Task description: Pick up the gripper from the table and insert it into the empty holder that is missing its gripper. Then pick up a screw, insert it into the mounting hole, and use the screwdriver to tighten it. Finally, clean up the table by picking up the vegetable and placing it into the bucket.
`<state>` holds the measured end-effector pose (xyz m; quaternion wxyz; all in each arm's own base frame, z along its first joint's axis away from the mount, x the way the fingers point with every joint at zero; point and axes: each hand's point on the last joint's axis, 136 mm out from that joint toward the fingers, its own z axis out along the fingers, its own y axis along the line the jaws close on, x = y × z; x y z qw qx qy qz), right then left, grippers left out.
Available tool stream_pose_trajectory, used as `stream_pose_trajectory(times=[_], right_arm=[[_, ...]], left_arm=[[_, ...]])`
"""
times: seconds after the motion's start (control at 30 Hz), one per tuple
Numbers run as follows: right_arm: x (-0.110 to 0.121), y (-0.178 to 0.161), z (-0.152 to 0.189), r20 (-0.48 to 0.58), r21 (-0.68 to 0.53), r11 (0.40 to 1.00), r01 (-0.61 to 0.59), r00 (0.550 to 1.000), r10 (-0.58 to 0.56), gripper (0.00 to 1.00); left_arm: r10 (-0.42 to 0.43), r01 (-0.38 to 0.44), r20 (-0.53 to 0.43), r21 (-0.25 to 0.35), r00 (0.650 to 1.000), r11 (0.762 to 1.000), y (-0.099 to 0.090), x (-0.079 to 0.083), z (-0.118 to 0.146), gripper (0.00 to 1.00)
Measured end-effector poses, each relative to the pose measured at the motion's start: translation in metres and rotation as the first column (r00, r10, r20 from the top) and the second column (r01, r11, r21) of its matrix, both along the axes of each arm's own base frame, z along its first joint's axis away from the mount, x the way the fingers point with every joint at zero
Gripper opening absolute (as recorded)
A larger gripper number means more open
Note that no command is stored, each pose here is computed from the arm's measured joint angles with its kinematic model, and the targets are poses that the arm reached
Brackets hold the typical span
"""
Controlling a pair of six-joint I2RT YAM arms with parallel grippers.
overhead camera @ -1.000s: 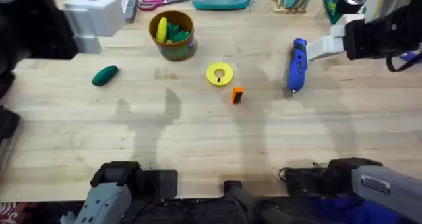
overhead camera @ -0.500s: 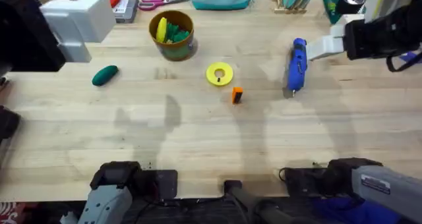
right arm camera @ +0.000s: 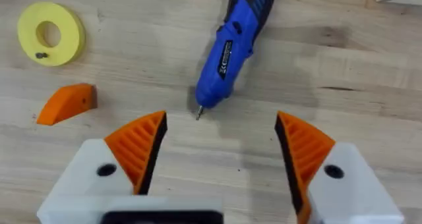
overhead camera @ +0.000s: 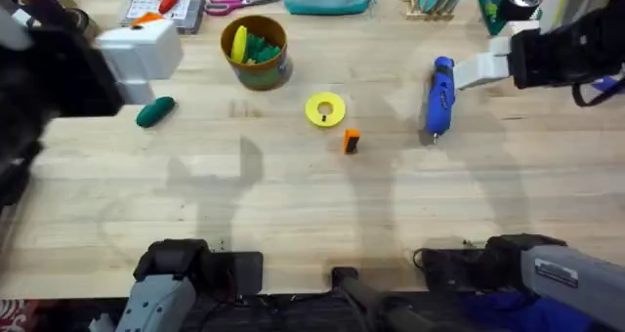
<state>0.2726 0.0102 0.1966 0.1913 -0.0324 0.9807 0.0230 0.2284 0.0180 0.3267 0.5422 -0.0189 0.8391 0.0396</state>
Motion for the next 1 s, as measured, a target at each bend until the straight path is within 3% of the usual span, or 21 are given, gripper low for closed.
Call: stream_pose_trajectory(times=[0.27,0.6,1.0], right_arm=[[0.0,0.0,0.0,0.0,0.0,1.0,0.0,1.0,0.0,0.997],[0.0,0.0,0.0,0.0,0.0,1.0,0.0,1.0,0.0,0.997],[0.0,0.0,0.0,0.0,0.0,1.0,0.0,1.0,0.0,0.997]], left_arm=[[-0.058,0.059,0.167,0.001,0.984,0.998,-0.012,0.016,-0.019,0.985],[-0.09,0.092,0.341,0.01,0.936,0.996,-0.019,0.013,-0.045,0.985],[-0.142,0.151,0.473,0.02,0.87,0.988,-0.029,0.008,-0.059,0.985]])
